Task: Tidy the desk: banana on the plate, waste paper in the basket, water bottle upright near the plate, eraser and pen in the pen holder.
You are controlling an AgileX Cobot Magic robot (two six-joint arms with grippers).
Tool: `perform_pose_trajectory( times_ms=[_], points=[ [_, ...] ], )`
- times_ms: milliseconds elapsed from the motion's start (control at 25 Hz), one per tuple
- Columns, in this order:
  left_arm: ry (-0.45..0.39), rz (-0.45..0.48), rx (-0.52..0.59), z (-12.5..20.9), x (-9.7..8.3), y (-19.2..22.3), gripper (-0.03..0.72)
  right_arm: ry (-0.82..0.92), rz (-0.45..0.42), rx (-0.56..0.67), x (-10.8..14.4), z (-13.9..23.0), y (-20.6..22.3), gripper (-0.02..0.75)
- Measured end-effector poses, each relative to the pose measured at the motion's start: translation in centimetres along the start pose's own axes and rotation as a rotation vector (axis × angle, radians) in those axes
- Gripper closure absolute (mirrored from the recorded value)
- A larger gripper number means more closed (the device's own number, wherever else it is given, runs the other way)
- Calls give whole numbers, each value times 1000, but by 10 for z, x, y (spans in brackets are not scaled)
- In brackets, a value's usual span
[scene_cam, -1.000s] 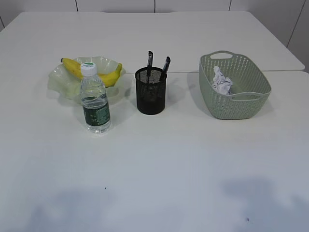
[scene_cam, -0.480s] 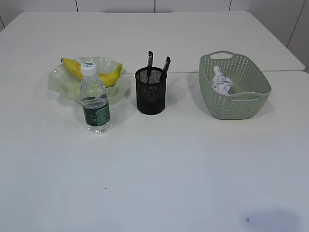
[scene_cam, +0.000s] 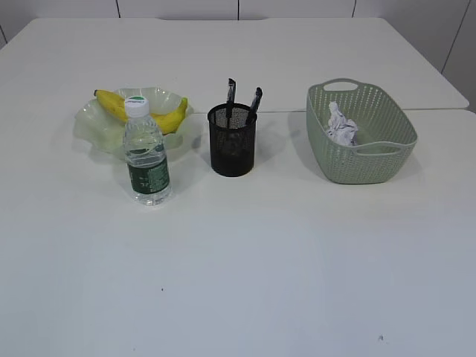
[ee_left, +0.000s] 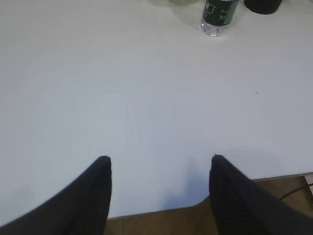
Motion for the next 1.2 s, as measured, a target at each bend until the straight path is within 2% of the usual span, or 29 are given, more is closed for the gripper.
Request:
perform_pose_trajectory(
  times_ms=[160,520,800,920,1080,1200],
  points=[
    [-8,20,36,6,-2,9,246,3,-6,-114,-1,14,-14,151],
    [-3,6,39,7,0,9,246,1,-2,-45,-1,26,4,160],
    [6,-22,-1,3,3,12,241,-9,0,-111,-1,21,15,161],
    [11,-37,-16,1,5,12,211,-9,1,-115,-1,21,15,161],
    [16,-50,-31,0,6,13,130,-9,1,-120,-1,20,15,161],
    [18,-54,-55,-2,7,17,105,-9,1,-121,-1,20,15,161]
  ],
)
Point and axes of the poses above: a point on each arm's last joint axis where the gripper is mounted, y pointing out along that axis toward the gripper, x along the wrist's bending axis when the last joint is at zero, z = x × y, the point moved 2 cm from there along y, pointing out along that axis toward the gripper, and after that the axes turned 3 degrees about y, right-handed, at the moved point
